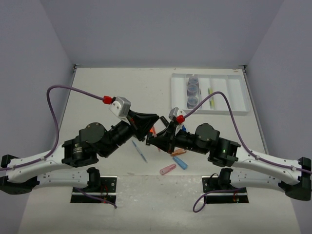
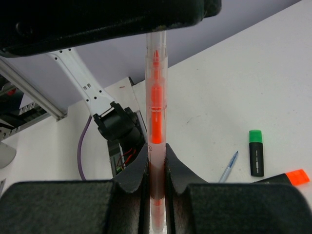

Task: Sort the stationery into containers
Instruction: Close the pen cap on the pen.

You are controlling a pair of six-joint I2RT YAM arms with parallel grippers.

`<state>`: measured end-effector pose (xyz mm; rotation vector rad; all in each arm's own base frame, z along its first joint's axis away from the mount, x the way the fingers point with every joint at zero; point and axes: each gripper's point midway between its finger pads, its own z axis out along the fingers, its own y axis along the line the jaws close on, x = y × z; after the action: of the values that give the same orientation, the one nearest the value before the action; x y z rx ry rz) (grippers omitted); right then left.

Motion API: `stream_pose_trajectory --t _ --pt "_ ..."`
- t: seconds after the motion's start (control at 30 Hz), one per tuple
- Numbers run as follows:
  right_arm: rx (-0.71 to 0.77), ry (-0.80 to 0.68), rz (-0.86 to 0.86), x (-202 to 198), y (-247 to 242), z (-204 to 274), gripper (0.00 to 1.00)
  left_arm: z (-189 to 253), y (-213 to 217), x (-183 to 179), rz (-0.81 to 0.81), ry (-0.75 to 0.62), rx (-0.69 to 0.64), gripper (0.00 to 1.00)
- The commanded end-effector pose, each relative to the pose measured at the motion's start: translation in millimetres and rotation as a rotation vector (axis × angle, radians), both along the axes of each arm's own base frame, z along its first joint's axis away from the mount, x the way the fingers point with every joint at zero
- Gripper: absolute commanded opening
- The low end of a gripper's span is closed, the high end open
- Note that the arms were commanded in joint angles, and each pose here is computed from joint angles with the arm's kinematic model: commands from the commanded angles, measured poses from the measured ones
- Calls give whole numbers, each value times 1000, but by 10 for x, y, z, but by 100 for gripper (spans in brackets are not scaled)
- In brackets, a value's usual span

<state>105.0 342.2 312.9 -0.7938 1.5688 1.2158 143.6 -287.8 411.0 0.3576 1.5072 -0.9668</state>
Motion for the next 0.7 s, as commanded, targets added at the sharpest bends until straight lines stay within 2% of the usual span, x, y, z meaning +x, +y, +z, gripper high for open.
stream_pose_trajectory --t 0.0,0.33,0.67 --pt "57 -41 18 -45 -42 229 0 55 -56 -46 -33 5 -18 13" --pt "100 -66 -10 -27 -134 418 0 -74 -170 -94 -75 19 7 0" --pt "107 -109 -102 141 -192 768 0 -382 -340 -219 -164 62 49 0"
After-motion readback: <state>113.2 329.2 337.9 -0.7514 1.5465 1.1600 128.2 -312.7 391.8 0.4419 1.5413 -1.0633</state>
